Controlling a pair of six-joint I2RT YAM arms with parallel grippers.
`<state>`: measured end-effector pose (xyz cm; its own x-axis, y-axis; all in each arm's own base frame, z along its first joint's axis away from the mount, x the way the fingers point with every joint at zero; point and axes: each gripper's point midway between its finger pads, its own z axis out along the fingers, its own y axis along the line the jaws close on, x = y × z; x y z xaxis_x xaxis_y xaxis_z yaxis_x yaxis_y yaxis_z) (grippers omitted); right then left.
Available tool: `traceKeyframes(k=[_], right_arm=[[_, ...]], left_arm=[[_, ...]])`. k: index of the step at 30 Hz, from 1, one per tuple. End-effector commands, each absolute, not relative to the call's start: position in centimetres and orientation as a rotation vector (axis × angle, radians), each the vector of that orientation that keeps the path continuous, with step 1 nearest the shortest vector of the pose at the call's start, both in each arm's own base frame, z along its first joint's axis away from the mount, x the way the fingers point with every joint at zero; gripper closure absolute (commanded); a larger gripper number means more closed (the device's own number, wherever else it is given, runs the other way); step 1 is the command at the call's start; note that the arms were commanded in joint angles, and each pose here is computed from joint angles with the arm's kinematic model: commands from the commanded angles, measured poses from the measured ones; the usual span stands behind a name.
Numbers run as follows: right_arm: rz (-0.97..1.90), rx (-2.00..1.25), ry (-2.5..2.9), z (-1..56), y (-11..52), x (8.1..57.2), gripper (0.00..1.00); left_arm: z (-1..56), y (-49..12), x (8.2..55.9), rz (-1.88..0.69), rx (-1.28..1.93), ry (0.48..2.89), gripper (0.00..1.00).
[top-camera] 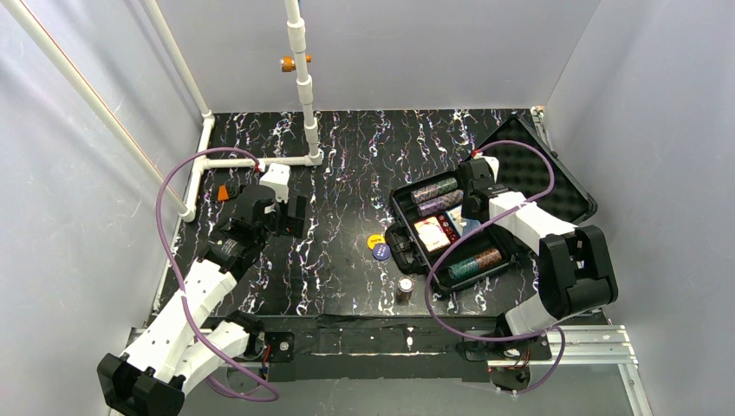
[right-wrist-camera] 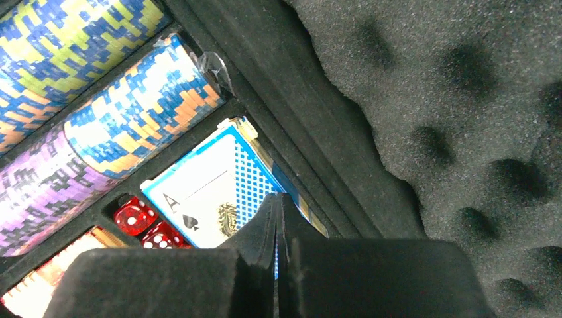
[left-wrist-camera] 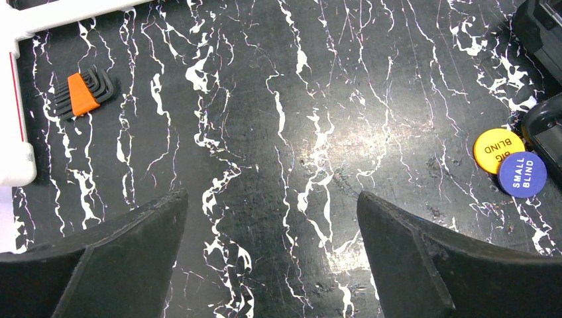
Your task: Pack up texas hold em set
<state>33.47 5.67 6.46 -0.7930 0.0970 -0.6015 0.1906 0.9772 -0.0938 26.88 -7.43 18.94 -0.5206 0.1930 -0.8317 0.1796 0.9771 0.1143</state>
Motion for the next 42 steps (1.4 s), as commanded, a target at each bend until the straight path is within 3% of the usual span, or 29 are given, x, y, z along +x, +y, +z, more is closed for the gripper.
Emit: traceKeyframes(k=[1,15,22,24,34,42], right_arm=[[-0.264,0.211,2.457,6.5,5.0,34.6,0.99],[-0.303,0.200,2.495,4.3,4.7,34.3,0.99],[-0.237,0.190,2.469,6.3,5.5,34.9,0.98],[-0.188,0.172,2.455,7.3,6.1,35.1,0.95],[0.006,0.086,2.392,11.2,8.3,34.7,0.54],[0.099,0.050,2.356,13.0,9.2,34.1,0.45]], left_arm=[[19.4,-7.2,26.8,0.017,0.254,2.114,0.02],[19.3,-7.2,26.8,0.020,0.257,2.115,0.02],[19.3,-7.2,26.8,0.017,0.257,2.116,0.02],[19.3,-7.2,26.9,0.016,0.257,2.117,0.02],[18.8,-9.0,26.8,-0.079,0.324,2.124,0.02],[17.7,-14.7,25.5,-0.418,0.552,2.140,0.02]])
